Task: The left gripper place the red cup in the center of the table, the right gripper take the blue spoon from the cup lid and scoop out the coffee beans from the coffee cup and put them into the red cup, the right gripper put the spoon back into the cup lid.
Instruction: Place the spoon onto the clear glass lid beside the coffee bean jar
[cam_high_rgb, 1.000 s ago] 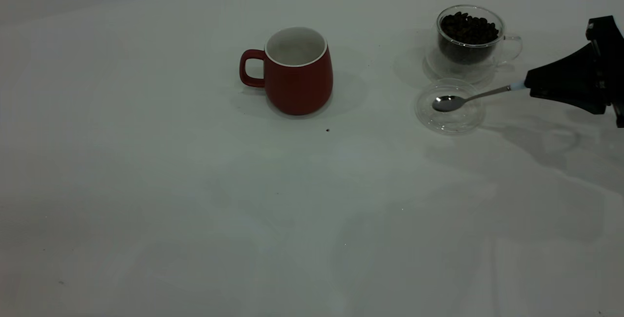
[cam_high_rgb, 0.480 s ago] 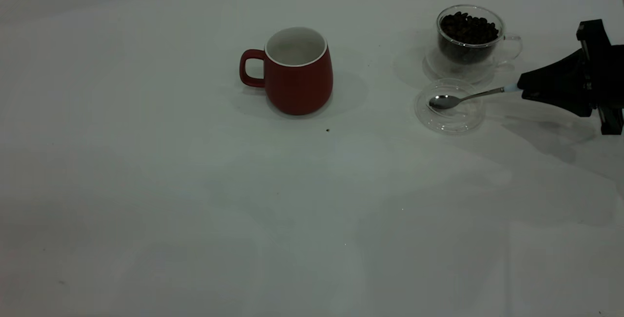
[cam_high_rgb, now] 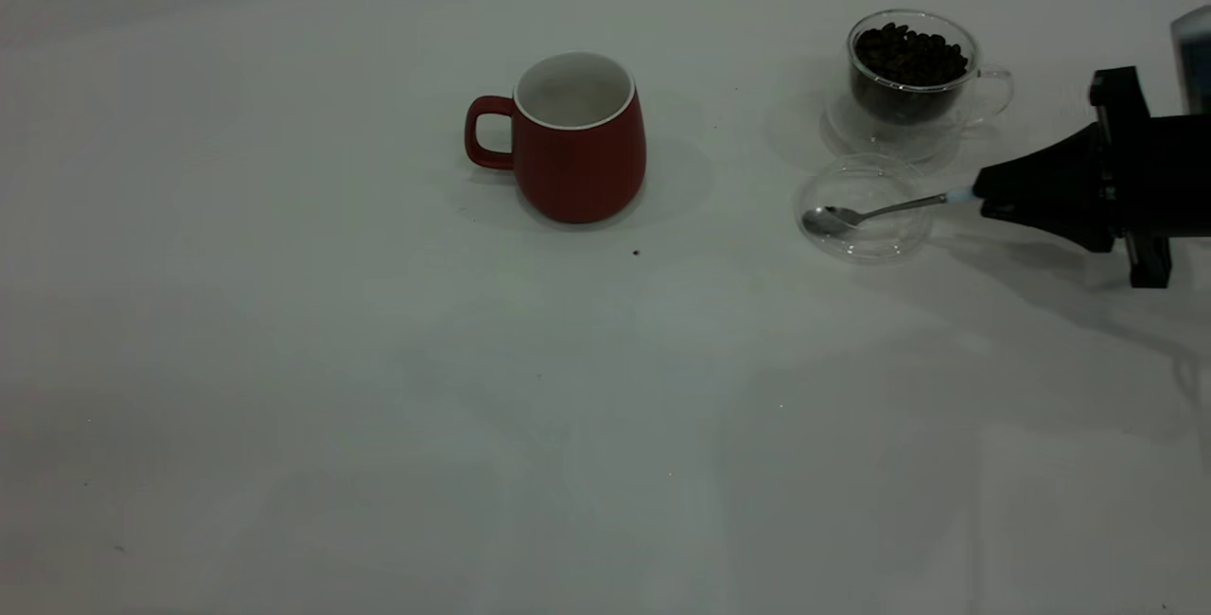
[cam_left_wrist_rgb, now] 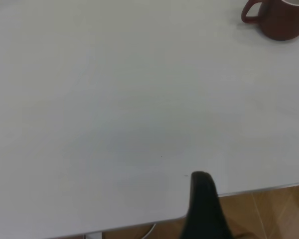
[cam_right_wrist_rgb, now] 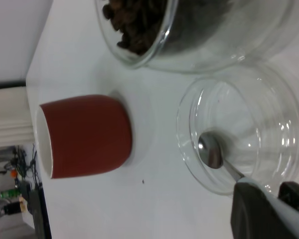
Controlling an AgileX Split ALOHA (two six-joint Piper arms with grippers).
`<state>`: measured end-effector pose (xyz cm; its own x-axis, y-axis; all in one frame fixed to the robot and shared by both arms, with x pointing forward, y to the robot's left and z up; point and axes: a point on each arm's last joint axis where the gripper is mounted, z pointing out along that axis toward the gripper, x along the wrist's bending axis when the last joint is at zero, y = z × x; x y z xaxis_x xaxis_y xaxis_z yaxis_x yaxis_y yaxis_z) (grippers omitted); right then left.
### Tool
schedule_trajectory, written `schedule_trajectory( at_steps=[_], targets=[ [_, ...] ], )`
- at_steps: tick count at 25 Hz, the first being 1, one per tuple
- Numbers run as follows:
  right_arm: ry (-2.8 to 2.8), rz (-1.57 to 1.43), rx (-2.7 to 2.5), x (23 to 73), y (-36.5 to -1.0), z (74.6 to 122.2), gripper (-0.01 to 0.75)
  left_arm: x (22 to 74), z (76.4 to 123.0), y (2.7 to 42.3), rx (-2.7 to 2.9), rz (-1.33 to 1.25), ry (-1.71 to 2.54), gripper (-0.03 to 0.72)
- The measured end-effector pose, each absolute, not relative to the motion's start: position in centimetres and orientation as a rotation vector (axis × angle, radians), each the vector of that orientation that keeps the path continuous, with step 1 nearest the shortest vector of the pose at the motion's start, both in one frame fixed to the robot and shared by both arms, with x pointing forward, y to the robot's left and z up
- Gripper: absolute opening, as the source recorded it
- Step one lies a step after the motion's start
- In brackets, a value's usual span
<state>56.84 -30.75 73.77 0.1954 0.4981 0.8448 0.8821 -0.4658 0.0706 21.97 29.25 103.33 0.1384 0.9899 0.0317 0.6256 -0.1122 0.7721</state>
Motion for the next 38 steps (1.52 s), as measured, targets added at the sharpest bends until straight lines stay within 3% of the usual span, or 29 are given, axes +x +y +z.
schedule_trajectory(
  at_steps=[6, 16, 28, 34, 38],
  targets=[
    [-1.309, -1.173, -2.032, 56.84, -30.12, 73.71, 0.146, 21.97, 103.33, 29.25, 1.811, 0.768, 1.552, 0.587],
    [-1.340, -1.182, -2.023, 56.84, -30.13, 73.69, 0.358, 21.97, 103.33, 29.25, 1.811, 0.768, 1.552, 0.587],
    [-1.355, -1.155, -2.050, 56.79, -30.28, 73.46, 0.425, 21.97, 103.33, 29.25, 1.811, 0.768, 1.552, 0.587],
    [-1.385, -1.099, -2.104, 56.68, -30.62, 72.99, 0.533, 21.97, 103.33, 29.25, 1.811, 0.768, 1.552, 0.587],
    [-1.378, -1.113, -2.090, 56.71, -30.53, 73.10, 0.563, 21.97, 103.33, 29.25, 1.811, 0.768, 1.552, 0.587]
  ],
)
